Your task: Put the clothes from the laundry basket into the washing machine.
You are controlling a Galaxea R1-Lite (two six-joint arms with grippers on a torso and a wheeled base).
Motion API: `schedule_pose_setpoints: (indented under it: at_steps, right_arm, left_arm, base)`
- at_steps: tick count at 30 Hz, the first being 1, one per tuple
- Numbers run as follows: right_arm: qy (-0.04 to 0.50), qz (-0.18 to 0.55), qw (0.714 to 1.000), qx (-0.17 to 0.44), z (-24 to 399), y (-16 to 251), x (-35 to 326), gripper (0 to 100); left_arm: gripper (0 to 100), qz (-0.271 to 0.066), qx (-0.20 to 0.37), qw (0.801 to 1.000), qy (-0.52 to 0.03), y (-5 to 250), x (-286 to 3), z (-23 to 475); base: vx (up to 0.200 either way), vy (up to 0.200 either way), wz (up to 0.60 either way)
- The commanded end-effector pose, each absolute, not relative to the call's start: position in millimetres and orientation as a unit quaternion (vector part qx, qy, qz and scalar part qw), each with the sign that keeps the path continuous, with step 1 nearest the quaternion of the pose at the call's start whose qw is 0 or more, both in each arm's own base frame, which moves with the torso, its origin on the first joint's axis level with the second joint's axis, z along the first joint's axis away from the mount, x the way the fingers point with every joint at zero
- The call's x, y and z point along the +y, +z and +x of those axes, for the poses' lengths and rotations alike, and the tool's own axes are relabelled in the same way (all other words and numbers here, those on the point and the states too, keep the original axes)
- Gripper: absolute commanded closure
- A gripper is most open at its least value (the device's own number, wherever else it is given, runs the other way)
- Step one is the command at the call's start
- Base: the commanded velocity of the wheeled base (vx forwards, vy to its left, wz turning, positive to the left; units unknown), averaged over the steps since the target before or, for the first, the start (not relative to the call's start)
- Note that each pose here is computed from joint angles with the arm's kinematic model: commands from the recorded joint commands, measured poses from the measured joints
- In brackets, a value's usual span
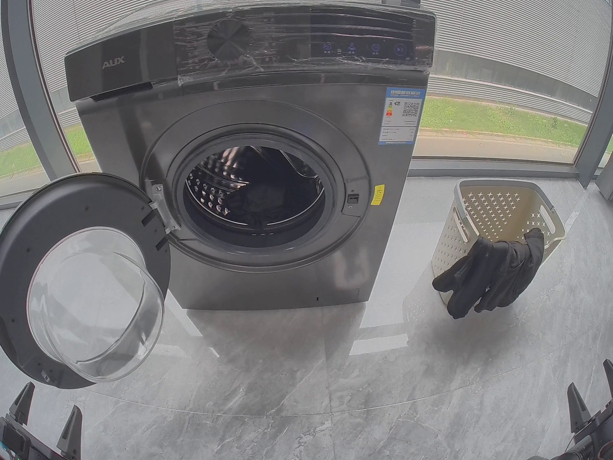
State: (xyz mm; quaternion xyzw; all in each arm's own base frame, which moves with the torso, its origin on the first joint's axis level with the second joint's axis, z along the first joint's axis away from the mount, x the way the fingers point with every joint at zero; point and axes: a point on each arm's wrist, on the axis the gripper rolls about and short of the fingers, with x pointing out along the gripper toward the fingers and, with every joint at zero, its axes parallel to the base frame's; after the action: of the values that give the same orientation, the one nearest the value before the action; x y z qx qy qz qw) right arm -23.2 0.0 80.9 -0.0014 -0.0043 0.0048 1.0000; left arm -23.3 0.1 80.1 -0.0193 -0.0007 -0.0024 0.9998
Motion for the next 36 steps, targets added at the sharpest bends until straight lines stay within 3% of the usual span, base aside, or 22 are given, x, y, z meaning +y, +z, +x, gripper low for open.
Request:
schedule_pose_setpoints:
  at_steps: [1,8,19,36]
  right_arm:
    - [0.005,-0.002,1.000,0.003,-22.1,76.0,0.0,0]
    - [0.005,-0.002,1.000,0.003,-22.1,76.0,0.0,0]
    - [0.005,-0.002,1.000,0.003,-22.1,76.0,0.0,0]
    - [0.005,-0.002,1.000,0.003,-22.1,76.0,0.0,0]
  left_arm:
    - [0,-0.021,0.003,1.000,-0.002,75.7,0.1,-22.6]
    - [0,-0.022,0.003,1.000,-0.002,75.7,0.1,-22.6]
    - [0,-0.002,0.002,1.000,-0.003,75.8,0.0,-22.7]
    - [0,-0.005,0.002,1.000,-0.001,75.4,0.0,-22.6]
  base:
    - [0.000,0.000,0.00]
    - [0.086,0.000,0.00]
    - [0.000,0.000,0.00]
    - [0.000,0.000,0.00]
